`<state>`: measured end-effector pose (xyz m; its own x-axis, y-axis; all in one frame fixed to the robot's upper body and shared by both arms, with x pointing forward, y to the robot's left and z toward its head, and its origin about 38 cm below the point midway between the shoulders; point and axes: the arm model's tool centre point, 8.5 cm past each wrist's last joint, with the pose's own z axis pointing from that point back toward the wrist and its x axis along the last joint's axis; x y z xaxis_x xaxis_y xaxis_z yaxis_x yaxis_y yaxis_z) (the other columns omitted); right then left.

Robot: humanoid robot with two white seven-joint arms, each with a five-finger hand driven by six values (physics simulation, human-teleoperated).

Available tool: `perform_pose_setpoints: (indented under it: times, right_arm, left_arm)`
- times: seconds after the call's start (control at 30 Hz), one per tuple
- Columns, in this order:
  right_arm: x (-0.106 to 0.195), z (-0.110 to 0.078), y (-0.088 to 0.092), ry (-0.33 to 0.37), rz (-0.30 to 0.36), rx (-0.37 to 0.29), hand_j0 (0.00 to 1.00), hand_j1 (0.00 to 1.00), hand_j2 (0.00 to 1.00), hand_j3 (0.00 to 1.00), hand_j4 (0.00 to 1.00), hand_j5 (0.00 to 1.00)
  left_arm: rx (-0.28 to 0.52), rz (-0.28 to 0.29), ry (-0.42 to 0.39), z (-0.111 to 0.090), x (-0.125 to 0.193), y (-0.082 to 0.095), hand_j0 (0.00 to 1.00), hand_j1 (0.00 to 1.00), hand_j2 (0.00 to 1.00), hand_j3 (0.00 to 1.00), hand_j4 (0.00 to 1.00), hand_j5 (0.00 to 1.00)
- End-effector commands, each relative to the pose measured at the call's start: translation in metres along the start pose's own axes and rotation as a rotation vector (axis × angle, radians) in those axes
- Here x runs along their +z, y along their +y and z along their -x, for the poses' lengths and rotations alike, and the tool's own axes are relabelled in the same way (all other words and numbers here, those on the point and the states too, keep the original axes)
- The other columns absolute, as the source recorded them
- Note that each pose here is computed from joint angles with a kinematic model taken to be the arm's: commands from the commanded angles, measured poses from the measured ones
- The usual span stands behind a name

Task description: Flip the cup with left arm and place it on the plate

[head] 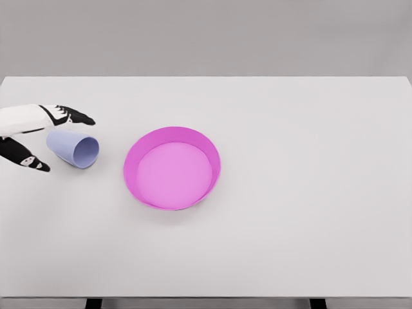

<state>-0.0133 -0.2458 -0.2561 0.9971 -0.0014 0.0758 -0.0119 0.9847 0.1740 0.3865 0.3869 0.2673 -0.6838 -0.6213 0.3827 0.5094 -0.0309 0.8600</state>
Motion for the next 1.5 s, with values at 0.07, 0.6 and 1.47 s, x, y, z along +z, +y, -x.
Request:
perform_pose_setpoints:
  times: [0.07, 0.6, 1.47]
  right_arm:
    - [0.0, 0.002, 0.0, 0.004, -0.004, -0.002, 1.0, 1.0, 1.0, 1.0, 1.0, 1.0]
    - [0.0, 0.002, 0.0, 0.005, -0.004, 0.001, 1.0, 1.0, 1.0, 1.0, 1.0, 1.0]
    - [0.0, 0.002, 0.0, 0.005, -0.004, 0.001, 1.0, 1.0, 1.0, 1.0, 1.0, 1.0]
  left_arm:
    - [0.061, -0.048, 0.054, 0.028, -0.001, -0.003, 1.0, 1.0, 1.0, 1.0, 1.0, 1.0]
    - [0.124, 0.055, 0.125, 0.068, -0.043, -0.042, 1.0, 1.0, 1.0, 1.0, 1.0, 1.0]
    - [0.154, 0.089, 0.194, 0.091, -0.049, -0.053, 1.0, 1.0, 1.0, 1.0, 1.0, 1.0]
